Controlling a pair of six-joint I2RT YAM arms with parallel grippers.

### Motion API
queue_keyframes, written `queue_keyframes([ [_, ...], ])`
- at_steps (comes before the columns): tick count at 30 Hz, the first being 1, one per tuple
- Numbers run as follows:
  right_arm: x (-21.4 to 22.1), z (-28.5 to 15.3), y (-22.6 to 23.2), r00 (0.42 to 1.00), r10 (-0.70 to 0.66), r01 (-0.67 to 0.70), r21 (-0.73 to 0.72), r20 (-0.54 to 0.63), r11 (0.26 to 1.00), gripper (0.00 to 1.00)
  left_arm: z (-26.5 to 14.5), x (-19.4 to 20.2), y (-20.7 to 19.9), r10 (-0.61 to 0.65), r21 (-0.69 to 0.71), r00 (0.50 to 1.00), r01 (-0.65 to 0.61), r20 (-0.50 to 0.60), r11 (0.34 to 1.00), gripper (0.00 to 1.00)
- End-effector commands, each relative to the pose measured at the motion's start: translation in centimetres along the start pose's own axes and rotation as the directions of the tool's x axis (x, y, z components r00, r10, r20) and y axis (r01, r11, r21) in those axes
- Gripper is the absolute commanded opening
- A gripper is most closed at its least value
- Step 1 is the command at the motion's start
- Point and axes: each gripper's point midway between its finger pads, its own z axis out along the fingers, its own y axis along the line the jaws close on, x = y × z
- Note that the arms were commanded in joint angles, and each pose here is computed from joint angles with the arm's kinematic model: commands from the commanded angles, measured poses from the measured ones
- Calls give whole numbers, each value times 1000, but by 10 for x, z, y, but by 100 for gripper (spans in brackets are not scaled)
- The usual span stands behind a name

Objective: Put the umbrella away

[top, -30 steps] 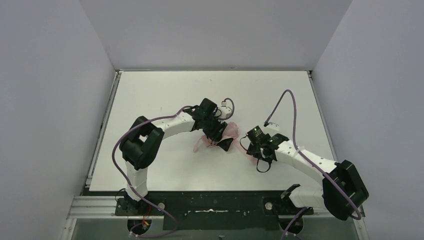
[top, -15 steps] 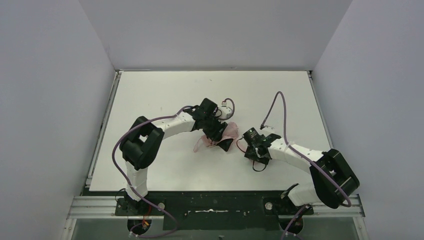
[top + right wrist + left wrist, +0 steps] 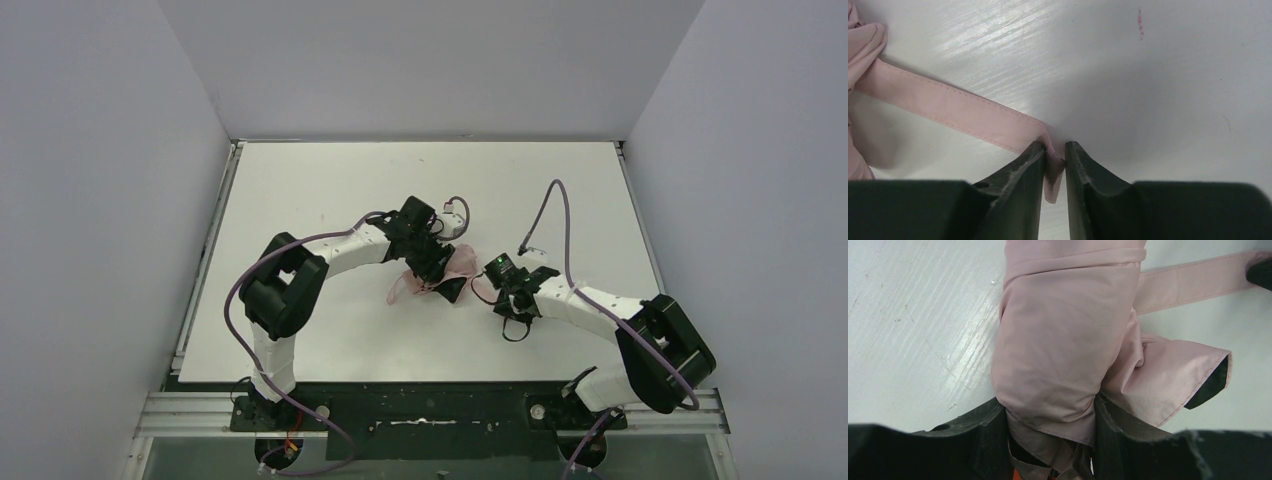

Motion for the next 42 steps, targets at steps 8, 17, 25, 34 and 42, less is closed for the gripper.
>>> queue_keyframes([
  [8,49,5,4,981,-87,64,-130,-176,989,0,-1,26,25,-71,-116,992,59,-101,991,0],
  [17,85,-20,14,934,-168,82,-269,-316,960,0,-7,13,48,-230,-168,973,224,-14,960,0],
  [25,114,-36,12,885,-282,176,-295,-370,939,0,-13,12,63,-279,-201,960,277,21,940,0],
  [34,111,-43,1,904,-247,145,-293,-349,945,0,-14,22,67,-197,-280,980,188,-7,941,0],
  [42,123,-32,5,891,-255,126,-334,-376,934,0,-1,29,49,-70,-376,997,69,13,924,0],
])
